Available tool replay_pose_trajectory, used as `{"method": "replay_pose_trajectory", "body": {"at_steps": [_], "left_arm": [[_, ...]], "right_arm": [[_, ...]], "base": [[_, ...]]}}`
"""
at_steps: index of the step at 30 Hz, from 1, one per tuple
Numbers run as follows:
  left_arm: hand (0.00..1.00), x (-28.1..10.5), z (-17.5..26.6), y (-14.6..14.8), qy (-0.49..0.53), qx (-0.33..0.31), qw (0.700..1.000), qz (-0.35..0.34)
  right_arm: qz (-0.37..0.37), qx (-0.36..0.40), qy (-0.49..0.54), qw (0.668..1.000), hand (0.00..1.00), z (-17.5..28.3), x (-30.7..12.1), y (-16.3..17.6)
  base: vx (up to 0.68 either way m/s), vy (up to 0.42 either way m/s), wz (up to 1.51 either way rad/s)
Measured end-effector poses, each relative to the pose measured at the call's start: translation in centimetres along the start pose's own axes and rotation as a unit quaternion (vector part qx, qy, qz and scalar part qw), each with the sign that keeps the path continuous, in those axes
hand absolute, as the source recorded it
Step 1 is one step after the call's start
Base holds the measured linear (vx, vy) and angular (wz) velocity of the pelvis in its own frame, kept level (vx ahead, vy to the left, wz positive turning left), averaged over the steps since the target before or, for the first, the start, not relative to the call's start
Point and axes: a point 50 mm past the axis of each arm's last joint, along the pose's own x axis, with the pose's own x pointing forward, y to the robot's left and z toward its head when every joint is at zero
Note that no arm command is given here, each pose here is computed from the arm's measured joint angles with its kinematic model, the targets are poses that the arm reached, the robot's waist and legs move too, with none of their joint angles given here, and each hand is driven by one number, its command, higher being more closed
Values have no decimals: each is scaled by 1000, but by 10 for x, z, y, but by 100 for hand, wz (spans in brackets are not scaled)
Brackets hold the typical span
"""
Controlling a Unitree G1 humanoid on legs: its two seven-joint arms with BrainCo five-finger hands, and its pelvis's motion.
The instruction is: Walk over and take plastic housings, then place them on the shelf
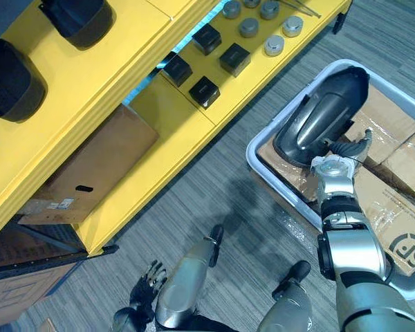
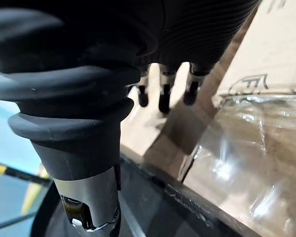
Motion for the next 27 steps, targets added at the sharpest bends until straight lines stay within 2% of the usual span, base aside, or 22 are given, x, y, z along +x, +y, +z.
{"method": "replay_pose_trajectory", "body": {"at_steps": [4,8,11,12,14,17,22,27], "left_arm": [[0,0,-2,-1,4,-5,1000,-2],[0,1,-3,-4,8,-12,1000,-5],[0,1,-4,-3,12,-12,1000,-3],[0,1,-4,-4,14,-12,1000,-3],[0,1,-6,-8,18,-8,1000,-13],[0,2,-4,-13,16,-6,1000,-23],[0,0,-4,-14,15,-11,1000,-20],[0,3,15,-29,-36,-19,998,-40]], "right_arm": [[-13,-25,6,1000,100,2,8,-11],[-10,-66,21,998,100,6,28,-43],[0,-130,44,991,100,-2,32,-52],[-1,-174,40,984,100,-1,33,-54],[-4,-275,33,961,100,2,36,-61],[2,-341,50,939,100,-6,37,-65],[2,-387,37,921,100,-9,39,-69],[4,-390,-41,920,100,2,39,-62]], "base": [[-6,20,3],[-17,19,1],[0,0,0],[0,0,0],[37,-5,6],[15,-1,9],[-4,-3,13],[6,-13,-3]]}}
